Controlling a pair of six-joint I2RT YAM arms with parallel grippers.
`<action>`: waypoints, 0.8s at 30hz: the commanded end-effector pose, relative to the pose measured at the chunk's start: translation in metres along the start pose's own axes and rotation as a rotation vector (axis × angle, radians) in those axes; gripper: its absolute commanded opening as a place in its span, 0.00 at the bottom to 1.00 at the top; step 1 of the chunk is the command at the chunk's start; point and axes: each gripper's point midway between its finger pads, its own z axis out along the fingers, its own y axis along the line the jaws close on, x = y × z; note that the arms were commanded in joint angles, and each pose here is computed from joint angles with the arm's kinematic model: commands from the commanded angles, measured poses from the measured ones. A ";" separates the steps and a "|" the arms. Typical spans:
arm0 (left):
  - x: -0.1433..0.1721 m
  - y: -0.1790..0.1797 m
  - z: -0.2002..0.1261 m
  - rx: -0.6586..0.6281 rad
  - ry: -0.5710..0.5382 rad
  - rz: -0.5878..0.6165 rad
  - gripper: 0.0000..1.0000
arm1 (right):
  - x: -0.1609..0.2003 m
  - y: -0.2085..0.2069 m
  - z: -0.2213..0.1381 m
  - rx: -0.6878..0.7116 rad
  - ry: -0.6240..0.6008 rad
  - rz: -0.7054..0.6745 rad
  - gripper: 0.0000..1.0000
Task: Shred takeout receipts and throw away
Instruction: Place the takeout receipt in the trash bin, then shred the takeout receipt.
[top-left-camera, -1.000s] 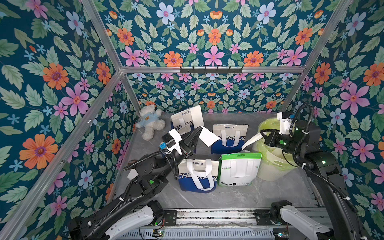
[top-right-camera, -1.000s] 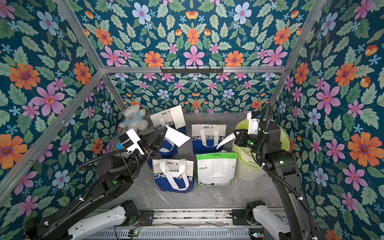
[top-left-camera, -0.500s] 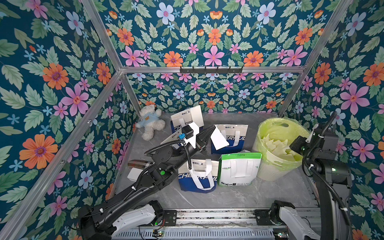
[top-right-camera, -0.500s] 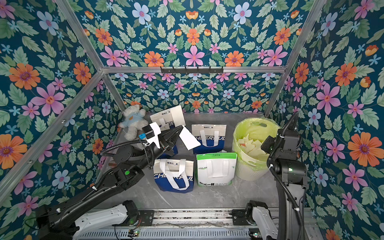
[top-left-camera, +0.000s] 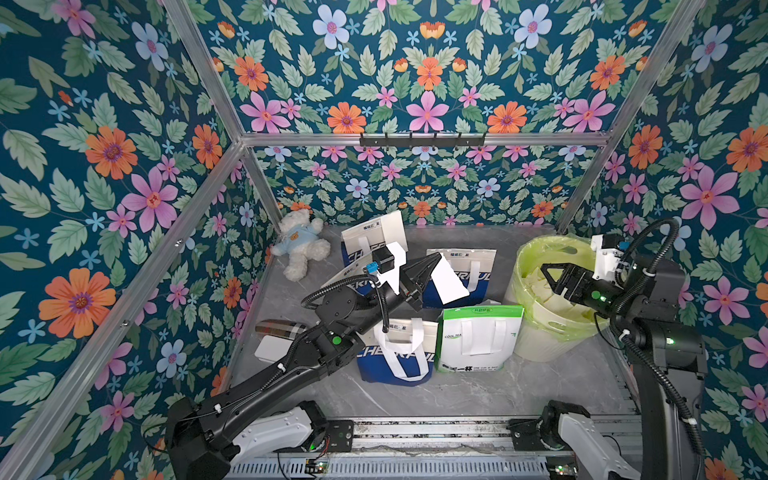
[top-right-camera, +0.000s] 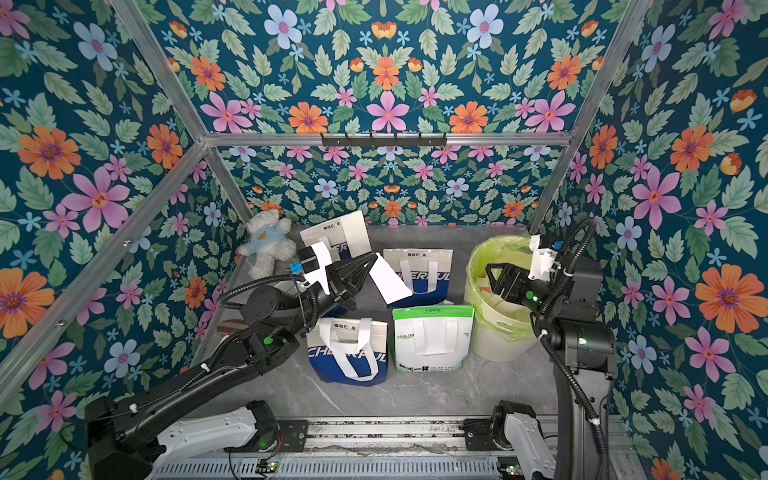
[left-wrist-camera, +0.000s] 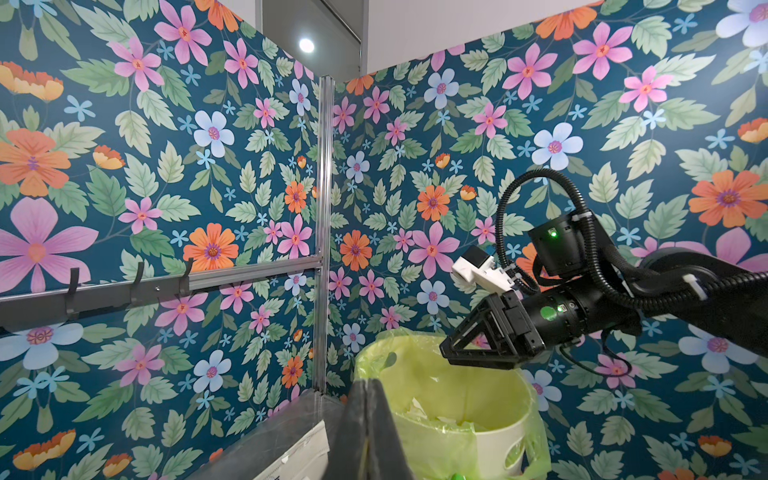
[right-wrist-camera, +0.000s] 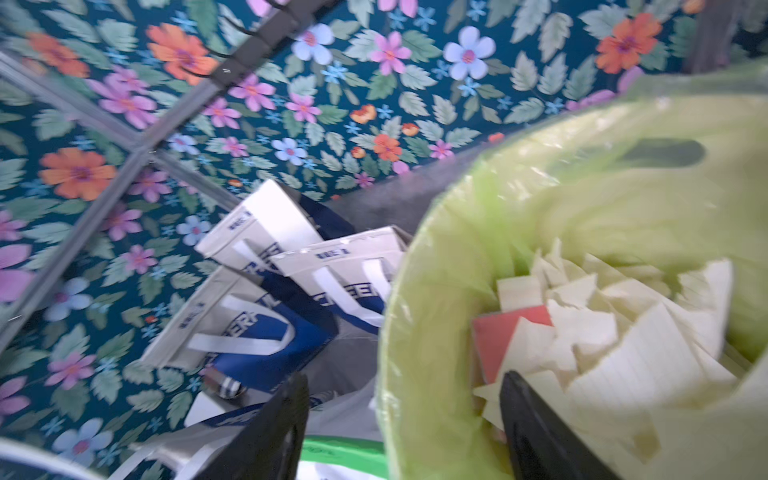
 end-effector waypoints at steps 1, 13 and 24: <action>-0.027 -0.003 0.000 0.022 -0.129 -0.099 0.00 | -0.007 0.074 -0.017 -0.421 -0.028 -0.073 0.72; -0.039 -0.007 0.005 0.082 -0.253 -0.313 0.00 | 0.026 0.162 -0.024 -0.869 0.079 -0.207 0.74; -0.032 -0.014 0.015 0.090 -0.237 -0.336 0.00 | 0.040 0.178 0.006 -0.876 0.094 -0.235 0.64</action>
